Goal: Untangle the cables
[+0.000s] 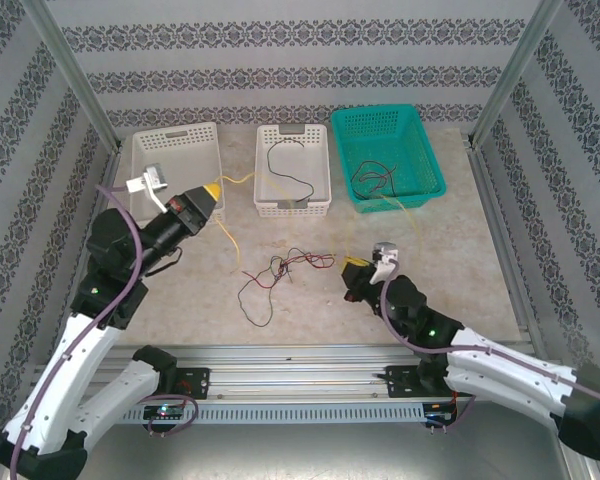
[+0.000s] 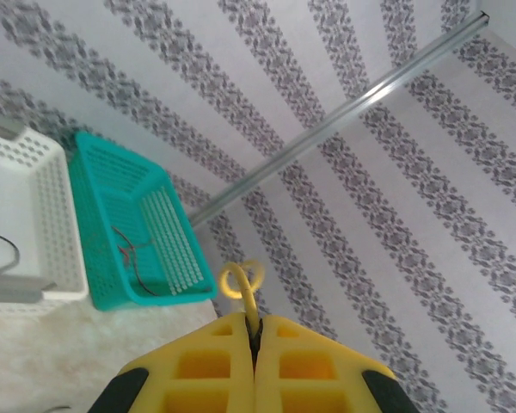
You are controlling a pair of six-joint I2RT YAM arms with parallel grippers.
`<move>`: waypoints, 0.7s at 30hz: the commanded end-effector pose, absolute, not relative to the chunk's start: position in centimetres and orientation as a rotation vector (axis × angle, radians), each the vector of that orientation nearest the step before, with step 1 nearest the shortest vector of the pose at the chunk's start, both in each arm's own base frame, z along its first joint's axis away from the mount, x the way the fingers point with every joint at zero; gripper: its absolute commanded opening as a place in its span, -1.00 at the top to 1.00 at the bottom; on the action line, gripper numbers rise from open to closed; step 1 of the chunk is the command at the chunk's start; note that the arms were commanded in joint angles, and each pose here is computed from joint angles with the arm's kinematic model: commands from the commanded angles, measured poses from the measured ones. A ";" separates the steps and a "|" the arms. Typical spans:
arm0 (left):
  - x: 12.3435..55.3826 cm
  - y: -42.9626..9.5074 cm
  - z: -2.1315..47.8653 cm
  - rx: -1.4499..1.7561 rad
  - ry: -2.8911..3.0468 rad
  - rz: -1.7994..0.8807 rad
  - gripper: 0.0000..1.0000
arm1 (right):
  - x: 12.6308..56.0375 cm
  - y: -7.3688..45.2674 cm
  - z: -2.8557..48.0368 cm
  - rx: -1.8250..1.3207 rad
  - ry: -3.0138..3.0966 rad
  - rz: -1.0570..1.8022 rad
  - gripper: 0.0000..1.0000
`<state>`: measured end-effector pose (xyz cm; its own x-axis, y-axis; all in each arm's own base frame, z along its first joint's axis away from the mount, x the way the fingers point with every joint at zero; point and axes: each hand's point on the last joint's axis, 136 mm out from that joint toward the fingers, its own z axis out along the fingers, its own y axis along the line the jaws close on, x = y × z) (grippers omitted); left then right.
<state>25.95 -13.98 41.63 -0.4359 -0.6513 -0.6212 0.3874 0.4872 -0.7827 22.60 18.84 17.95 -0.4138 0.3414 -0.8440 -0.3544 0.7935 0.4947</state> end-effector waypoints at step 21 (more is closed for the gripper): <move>32.4 -2.5 40.4 -0.306 1.734 -0.250 1.00 | 20.6 17.5 20.9 -0.048 1.867 0.867 1.00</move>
<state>30.76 -4.44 40.71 -0.2005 -0.4112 -0.8892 0.0121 0.9066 -0.4219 21.01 16.48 19.06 -0.4633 0.3624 -0.8087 -0.3408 0.7695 0.5401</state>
